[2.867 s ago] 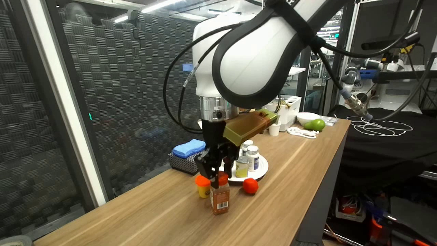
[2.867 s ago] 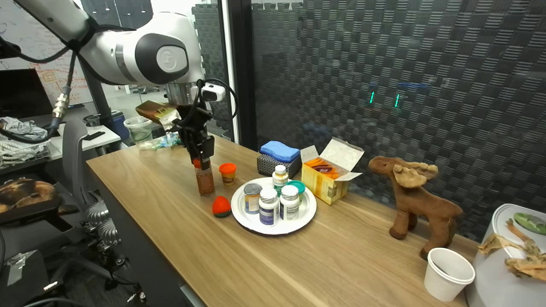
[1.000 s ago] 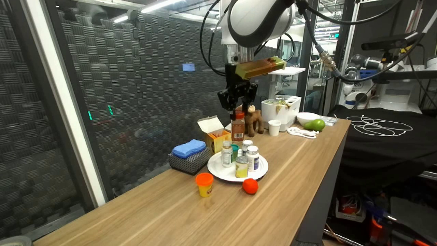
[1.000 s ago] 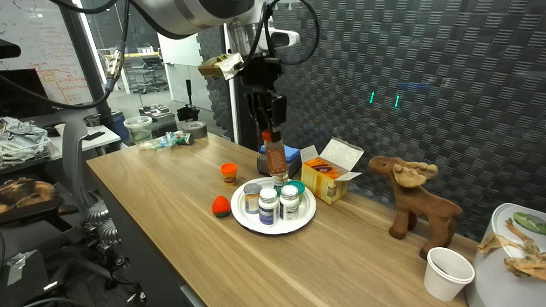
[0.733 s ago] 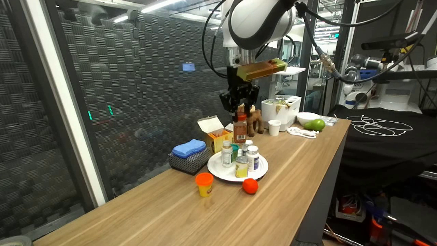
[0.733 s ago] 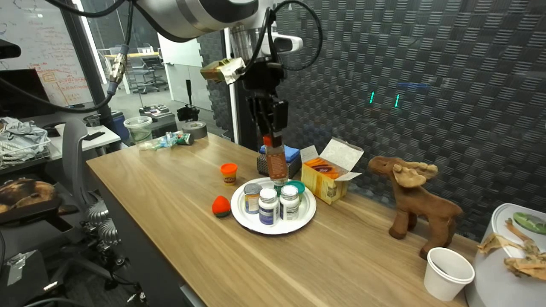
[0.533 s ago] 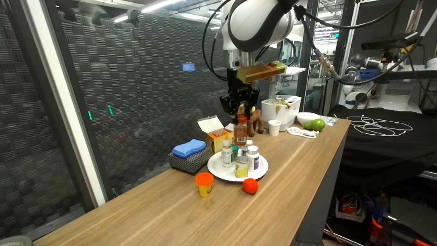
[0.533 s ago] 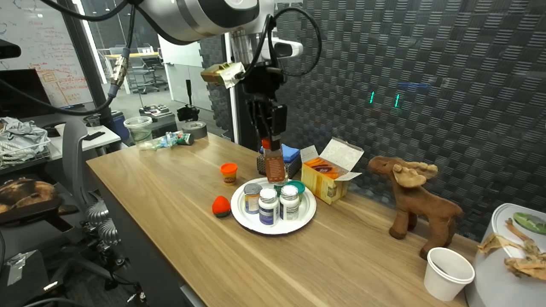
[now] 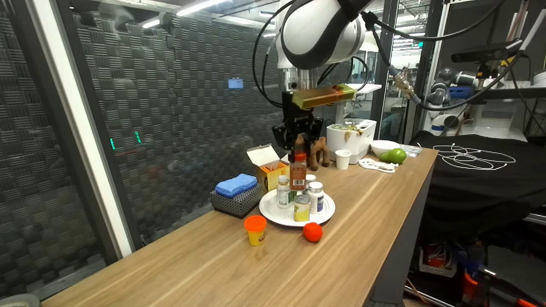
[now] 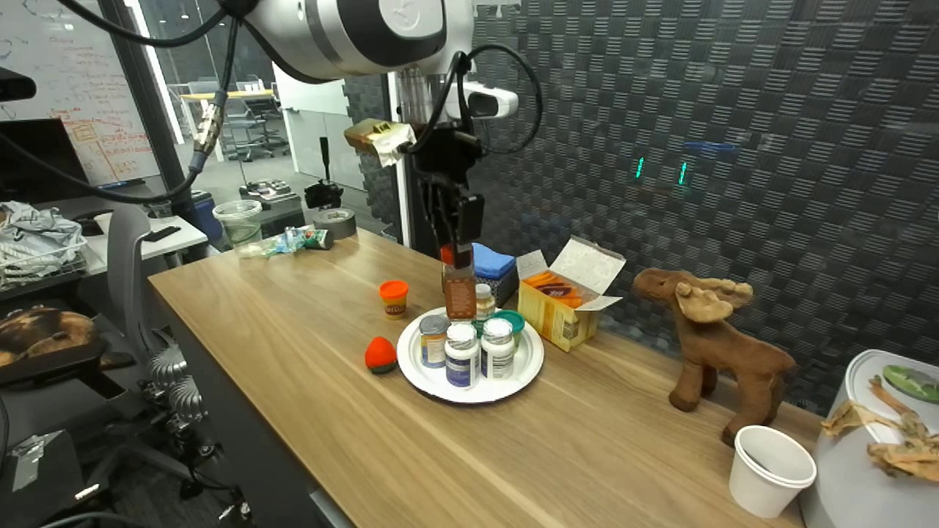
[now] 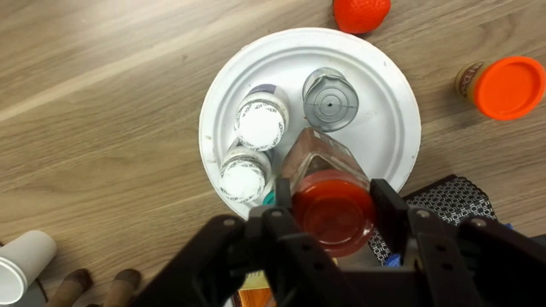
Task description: Put the bottles and the red plushy on the table onto the plate
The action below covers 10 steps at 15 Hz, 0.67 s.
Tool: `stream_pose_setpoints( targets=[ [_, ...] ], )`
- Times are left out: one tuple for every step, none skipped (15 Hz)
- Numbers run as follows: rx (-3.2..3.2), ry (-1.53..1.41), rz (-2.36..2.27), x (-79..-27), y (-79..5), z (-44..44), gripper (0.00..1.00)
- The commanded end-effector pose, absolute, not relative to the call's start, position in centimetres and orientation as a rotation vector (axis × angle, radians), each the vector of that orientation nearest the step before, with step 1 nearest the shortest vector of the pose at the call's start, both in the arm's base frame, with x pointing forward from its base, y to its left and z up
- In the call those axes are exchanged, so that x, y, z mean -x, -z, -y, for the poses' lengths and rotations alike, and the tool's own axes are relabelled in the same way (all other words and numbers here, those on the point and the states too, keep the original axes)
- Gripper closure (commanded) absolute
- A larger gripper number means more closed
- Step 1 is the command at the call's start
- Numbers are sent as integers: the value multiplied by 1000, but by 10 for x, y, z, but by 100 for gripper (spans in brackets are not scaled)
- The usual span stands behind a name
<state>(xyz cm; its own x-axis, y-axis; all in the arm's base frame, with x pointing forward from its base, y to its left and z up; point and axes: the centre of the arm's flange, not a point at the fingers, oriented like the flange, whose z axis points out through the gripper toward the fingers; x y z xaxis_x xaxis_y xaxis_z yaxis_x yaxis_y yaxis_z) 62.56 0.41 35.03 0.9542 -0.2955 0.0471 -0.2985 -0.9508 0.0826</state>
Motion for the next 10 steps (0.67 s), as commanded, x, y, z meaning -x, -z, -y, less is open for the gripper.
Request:
stream_pose_setpoints(
  targets=[
    [-3057,-47,472,-629,-354,-7,76],
    [-3060,-47,473,-629,-352,-7,76],
    [-3064,-44,477,-629,-351,-7,76],
    [-3065,-47,483,-631,-350,-6,76],
    [-3066,-51,488,-631,-350,-6,76],
    [-3066,-57,490,-632,-350,-5,76],
    [-3065,-63,489,-633,-351,-4,76],
    [-3063,-67,482,-634,-351,-4,76],
    [-3062,-68,471,-635,-352,-3,76],
    [-3058,-74,463,-635,-353,-3,76]
  ],
)
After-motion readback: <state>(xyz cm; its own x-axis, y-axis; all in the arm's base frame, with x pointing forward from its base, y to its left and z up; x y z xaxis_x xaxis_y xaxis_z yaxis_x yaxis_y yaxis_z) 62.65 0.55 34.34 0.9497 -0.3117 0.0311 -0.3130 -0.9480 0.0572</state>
